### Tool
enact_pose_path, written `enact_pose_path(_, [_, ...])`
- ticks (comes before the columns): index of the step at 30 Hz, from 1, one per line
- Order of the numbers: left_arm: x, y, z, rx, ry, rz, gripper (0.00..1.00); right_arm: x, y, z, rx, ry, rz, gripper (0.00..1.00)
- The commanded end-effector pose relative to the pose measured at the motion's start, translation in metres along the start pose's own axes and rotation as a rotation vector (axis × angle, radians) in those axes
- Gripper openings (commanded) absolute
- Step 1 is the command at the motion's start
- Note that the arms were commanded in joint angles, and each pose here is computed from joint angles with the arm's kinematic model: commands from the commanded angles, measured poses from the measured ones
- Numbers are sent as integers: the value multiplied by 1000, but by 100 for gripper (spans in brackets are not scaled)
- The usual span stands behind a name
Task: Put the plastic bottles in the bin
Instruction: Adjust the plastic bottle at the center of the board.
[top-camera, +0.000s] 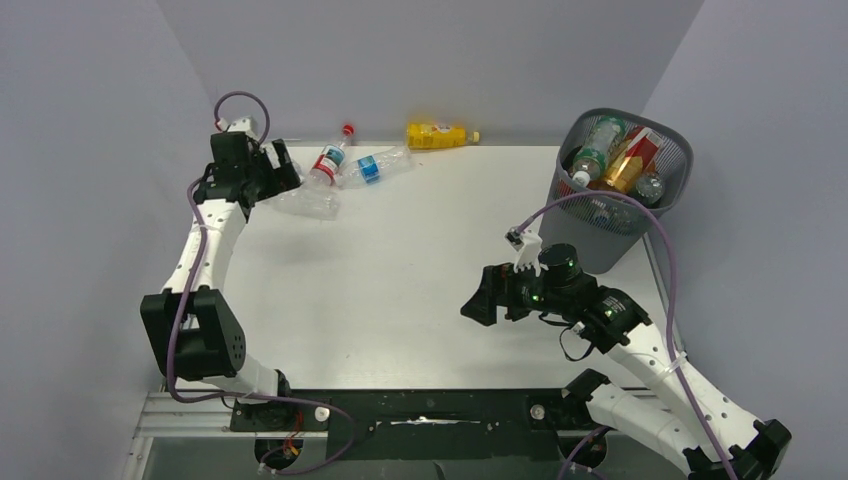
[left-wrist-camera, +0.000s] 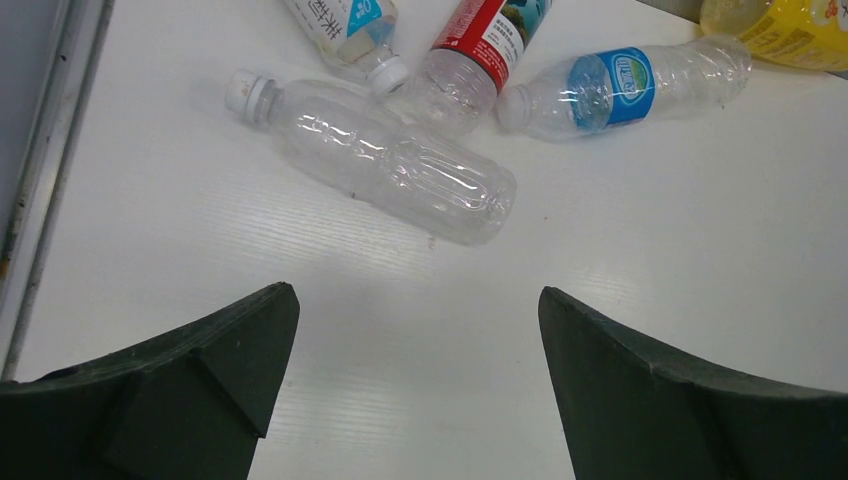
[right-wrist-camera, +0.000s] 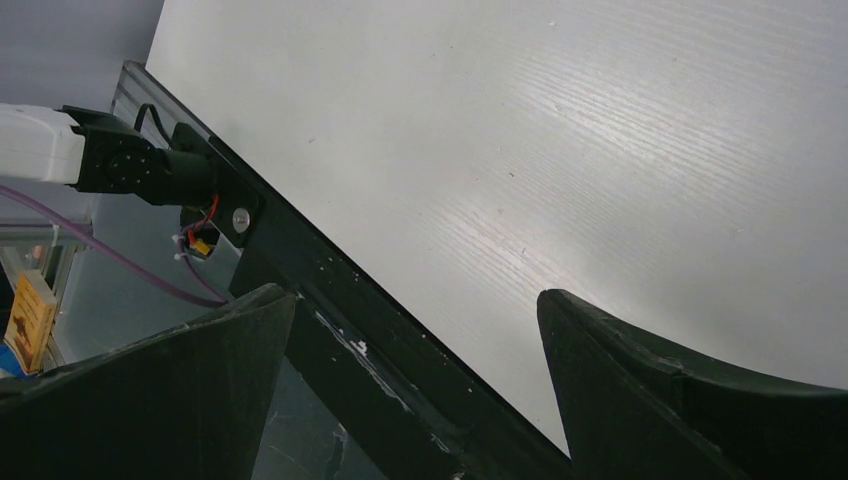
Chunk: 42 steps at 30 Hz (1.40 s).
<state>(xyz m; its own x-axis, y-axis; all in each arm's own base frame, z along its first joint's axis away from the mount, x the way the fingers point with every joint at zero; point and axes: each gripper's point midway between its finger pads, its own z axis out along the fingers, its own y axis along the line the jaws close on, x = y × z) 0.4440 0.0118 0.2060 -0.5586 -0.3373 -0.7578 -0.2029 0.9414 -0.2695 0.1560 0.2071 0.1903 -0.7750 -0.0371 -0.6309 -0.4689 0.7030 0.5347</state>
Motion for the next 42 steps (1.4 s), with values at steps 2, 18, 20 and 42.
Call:
enact_pose_path(2, [-33,-1,-20,-31,-122,121,92,-19,7,1,-41,-69,11,98])
enact_pose_path(18, [-5,21,42,-107,-9,344,92,-33,-6,-6,-19,-80,47,98])
enact_pose_path(20, [3,18,52,-86,20,320,92,-31,-9,-4,-15,-87,63,98])
enact_pose_path(42, [-11,8,50,-188,39,43,94,-23,-18,24,-10,-56,93,99])
